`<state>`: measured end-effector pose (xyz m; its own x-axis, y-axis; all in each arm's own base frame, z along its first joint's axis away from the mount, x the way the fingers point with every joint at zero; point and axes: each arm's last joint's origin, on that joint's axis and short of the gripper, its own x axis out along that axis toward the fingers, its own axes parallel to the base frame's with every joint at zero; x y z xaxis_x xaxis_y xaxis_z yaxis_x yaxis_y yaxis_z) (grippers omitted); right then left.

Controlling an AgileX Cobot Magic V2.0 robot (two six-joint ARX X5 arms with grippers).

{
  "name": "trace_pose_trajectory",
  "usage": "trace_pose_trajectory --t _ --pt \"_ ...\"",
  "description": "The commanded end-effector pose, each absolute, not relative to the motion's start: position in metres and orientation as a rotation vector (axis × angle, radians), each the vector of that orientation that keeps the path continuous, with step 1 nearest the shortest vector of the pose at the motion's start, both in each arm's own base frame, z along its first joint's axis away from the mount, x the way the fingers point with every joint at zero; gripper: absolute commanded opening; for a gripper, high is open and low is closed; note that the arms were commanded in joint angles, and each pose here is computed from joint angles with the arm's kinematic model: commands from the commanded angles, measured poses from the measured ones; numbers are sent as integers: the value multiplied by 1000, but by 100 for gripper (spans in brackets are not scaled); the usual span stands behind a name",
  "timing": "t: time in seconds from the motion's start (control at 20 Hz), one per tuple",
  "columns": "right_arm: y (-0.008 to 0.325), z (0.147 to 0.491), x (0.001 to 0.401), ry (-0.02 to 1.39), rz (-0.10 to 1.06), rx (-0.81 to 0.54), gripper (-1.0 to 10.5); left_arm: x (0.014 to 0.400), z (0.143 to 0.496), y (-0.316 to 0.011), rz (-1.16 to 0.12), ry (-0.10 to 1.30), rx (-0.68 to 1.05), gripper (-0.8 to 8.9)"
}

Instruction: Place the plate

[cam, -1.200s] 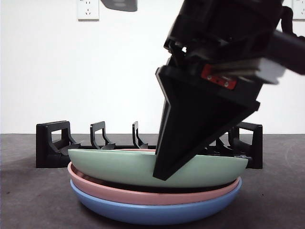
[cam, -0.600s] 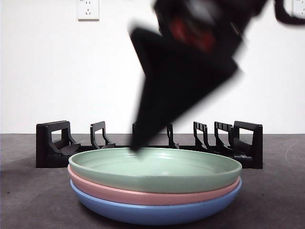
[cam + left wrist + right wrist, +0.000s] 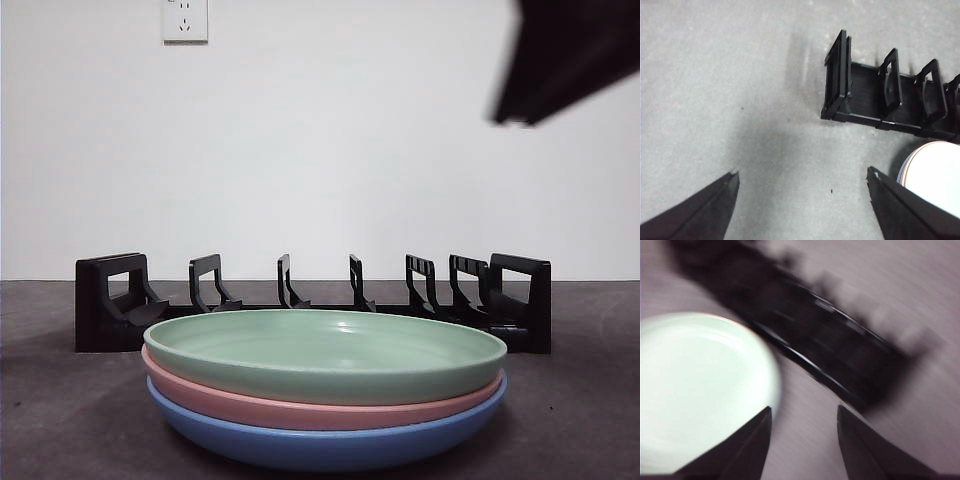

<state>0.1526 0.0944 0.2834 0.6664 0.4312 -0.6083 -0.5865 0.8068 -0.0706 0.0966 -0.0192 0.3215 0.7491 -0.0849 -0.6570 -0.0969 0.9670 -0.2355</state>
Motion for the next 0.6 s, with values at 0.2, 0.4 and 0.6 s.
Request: trace_pose_trajectory --t 0.2,0.4,0.6 --pt "52 295 137 518 384 -153 210 97 323 -19 5 730 -244 406" --pt "45 300 127 486 363 -142 209 97 324 -19 4 722 -246 404" --pt "44 303 125 456 363 -136 19 97 324 -20 -3 718 -253 8"
